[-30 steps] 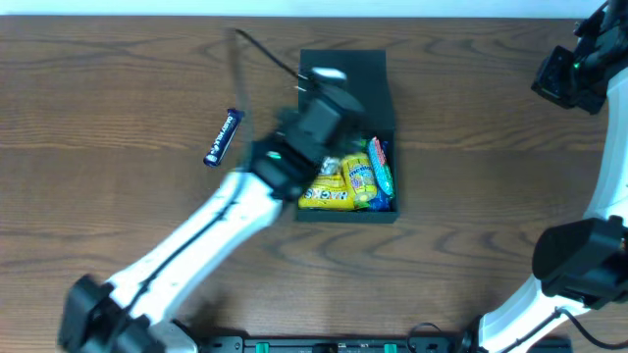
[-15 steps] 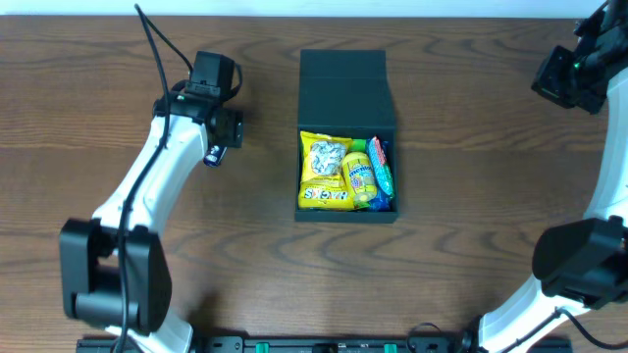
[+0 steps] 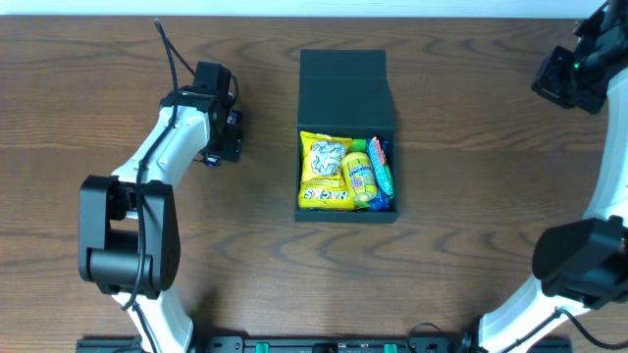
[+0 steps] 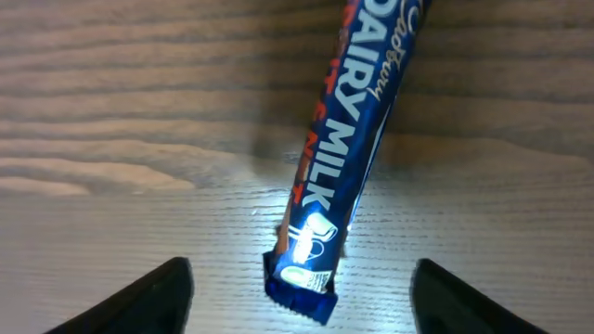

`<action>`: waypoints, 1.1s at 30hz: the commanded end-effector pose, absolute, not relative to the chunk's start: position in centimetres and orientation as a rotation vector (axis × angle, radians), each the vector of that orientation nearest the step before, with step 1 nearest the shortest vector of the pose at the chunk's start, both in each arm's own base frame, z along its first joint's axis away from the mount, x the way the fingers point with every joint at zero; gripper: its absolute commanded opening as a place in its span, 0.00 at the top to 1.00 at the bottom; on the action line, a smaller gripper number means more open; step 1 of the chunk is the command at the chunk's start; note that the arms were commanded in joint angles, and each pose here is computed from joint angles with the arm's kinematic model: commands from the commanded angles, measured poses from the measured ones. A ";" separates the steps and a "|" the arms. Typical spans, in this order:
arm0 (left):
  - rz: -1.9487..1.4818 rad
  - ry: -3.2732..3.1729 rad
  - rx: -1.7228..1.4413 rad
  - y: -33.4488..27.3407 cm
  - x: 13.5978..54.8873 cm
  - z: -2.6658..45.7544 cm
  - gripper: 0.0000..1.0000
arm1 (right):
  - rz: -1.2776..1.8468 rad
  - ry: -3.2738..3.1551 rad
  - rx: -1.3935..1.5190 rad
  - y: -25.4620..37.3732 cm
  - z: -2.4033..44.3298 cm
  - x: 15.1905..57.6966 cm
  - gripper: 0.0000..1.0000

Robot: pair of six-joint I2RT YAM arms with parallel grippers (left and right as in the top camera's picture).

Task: Pack container
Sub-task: 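Move left gripper to the blue Dairy Milk bar and grasp it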

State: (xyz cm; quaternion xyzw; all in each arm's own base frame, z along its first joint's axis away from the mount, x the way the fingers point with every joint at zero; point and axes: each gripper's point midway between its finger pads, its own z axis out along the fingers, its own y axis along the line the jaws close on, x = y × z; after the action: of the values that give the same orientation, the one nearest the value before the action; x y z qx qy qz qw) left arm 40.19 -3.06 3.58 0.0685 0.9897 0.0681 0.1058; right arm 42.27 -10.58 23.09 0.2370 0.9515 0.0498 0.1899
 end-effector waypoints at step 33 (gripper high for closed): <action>0.156 2.999 0.232 -3.4 39.9 -1.0 0.79 | 0.138 2.670 0.687 -10.8 23.1 42.3 0.98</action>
State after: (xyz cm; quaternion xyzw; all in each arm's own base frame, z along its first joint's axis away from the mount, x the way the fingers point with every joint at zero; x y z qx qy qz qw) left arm 40.41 -3.77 -0.06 0.0744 0.9927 0.0486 0.0813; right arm 42.26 -10.58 23.08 0.2371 0.9515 0.0498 0.1897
